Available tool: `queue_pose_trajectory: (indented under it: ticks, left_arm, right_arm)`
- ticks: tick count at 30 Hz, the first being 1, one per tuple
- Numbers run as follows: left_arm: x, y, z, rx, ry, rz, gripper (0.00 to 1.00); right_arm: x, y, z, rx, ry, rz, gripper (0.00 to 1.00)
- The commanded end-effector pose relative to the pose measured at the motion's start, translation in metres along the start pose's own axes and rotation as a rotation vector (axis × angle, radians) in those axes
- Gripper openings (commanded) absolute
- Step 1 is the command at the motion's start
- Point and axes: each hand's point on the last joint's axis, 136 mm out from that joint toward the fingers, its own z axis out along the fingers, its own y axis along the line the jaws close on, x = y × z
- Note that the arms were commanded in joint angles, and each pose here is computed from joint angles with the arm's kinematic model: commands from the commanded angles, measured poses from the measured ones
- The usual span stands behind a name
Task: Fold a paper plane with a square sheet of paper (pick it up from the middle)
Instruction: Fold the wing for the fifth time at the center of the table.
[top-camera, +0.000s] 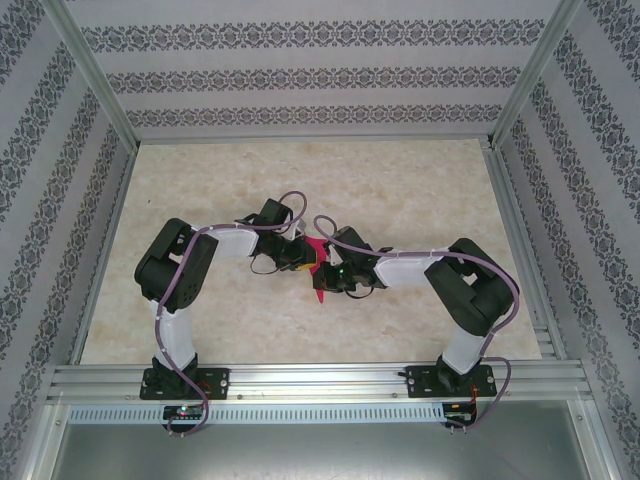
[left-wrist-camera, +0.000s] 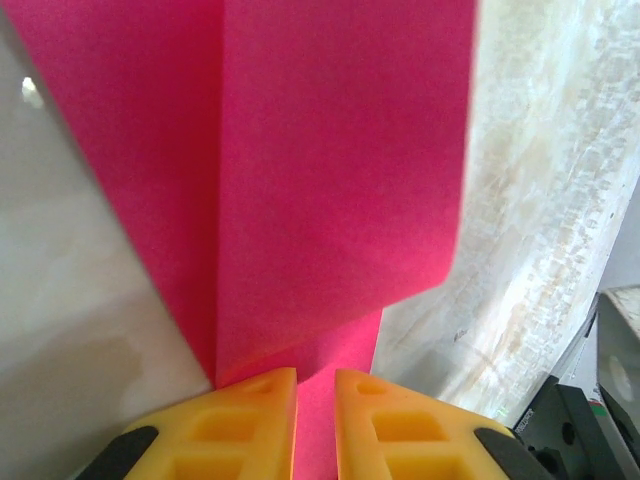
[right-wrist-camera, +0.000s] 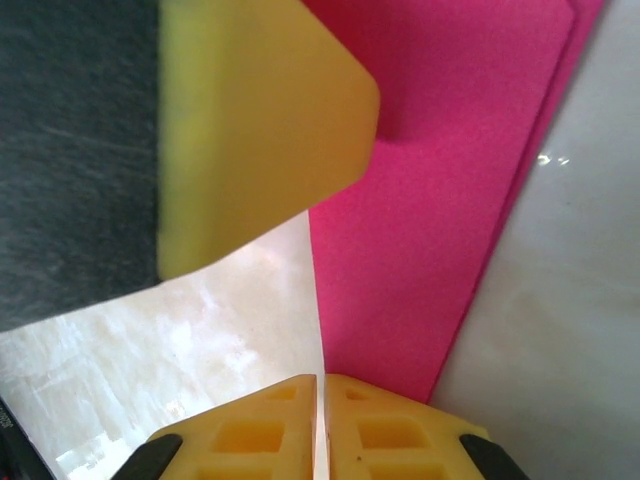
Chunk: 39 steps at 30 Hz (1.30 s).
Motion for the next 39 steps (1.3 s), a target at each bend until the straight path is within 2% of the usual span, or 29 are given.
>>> queue_pose_trajectory:
  ticks: [1, 10, 19, 27, 39]
  left_arm:
    - [-0.008, -0.010, -0.005, 0.017, -0.008, 0.045, 0.19]
    - [-0.017, -0.030, -0.024, 0.030, -0.066, 0.191, 0.19]
    - [-0.002, -0.032, -0.028, 0.081, -0.068, 0.322, 0.21]
    - [0.017, -0.025, -0.009, 0.111, -0.017, 0.373, 0.21]
    - [0.014, -0.024, 0.001, 0.117, -0.015, 0.377, 0.20]
  right_arm:
    - [0.026, -0.017, 0.009, 0.040, 0.079, -0.007, 0.11]
    - [0.059, -0.044, -0.005, 0.094, 0.179, -0.050, 0.11]
    - [0.057, -0.046, -0.020, 0.061, 0.172, -0.047, 0.12]
    - [0.056, -0.046, -0.017, 0.057, 0.182, -0.032, 0.13]
    - [0.056, -0.048, -0.014, 0.065, 0.198, -0.018, 0.13]
